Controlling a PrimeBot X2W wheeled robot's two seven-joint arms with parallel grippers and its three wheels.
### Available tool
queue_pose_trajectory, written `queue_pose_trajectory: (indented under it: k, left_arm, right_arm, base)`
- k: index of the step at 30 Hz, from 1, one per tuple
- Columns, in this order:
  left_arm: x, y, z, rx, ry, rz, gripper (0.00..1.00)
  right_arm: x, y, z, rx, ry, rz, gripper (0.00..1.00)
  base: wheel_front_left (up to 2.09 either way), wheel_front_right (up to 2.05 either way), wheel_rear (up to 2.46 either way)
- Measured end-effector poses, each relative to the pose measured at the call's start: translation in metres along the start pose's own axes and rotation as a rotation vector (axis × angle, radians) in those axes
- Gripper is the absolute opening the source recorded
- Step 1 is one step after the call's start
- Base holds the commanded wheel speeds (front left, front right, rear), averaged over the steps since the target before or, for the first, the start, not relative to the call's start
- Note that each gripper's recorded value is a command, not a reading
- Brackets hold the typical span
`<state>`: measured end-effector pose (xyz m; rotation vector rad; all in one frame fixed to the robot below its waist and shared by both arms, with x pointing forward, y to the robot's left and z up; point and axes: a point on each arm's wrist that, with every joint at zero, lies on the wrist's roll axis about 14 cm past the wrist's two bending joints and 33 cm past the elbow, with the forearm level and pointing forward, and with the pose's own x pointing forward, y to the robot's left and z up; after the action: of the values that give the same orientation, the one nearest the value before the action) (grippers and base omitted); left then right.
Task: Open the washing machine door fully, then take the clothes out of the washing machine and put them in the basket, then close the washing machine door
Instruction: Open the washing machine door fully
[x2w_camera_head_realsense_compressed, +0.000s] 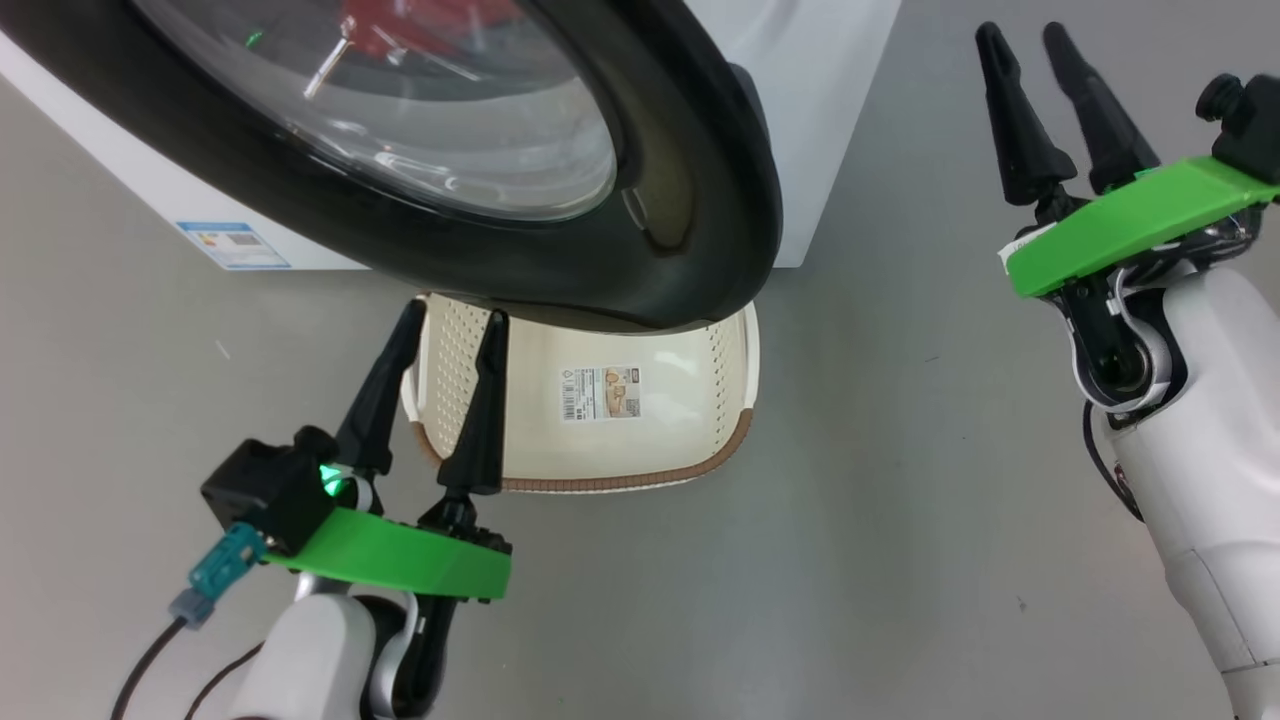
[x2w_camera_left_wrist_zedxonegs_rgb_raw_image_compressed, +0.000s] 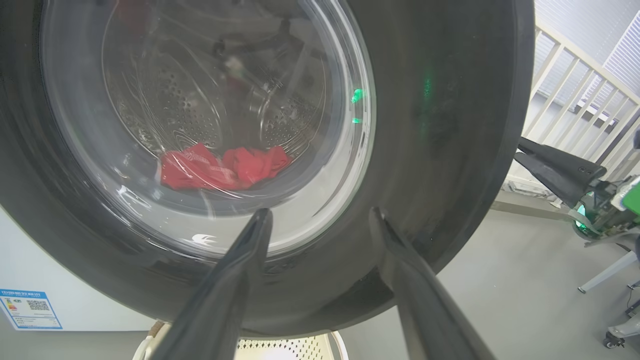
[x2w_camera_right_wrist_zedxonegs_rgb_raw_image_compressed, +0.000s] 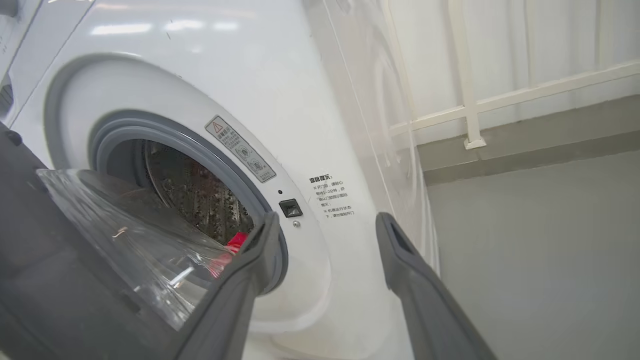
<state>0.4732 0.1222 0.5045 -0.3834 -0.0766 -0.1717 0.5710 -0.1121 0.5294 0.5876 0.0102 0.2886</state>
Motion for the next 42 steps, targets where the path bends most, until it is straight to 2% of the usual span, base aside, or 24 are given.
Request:
queue_pose_trajectory:
  k: [7, 17, 31, 42]
  left_arm:
    - [-0.001, 0.001, 0.001, 0.006, -0.005, 0.006, 1.00]
    - [-0.001, 0.006, 0.009, 0.020, -0.034, 0.023, 1.00]
    - [-0.008, 0.004, 0.011, 0.037, -0.033, 0.022, 1.00]
    - [-0.011, 0.002, 0.010, 0.039, -0.031, 0.023, 1.00]
  right_arm:
    - [-0.012, -0.011, 0.004, -0.220, -0.061, -0.019, 1.00]
    - [-0.041, -0.004, -0.002, -0.379, -0.115, -0.027, 1.00]
    - [-0.083, -0.010, -0.008, -0.435, -0.110, -0.084, 1.00]
    - [-0.104, -0.019, -0.022, -0.381, -0.070, -0.119, 1.00]
  base:
    - [0.00, 0.00, 0.00]
    - [0.00, 0.00, 0.00]
    - [0.00, 0.00, 0.00]
    - [0.00, 0.00, 0.00]
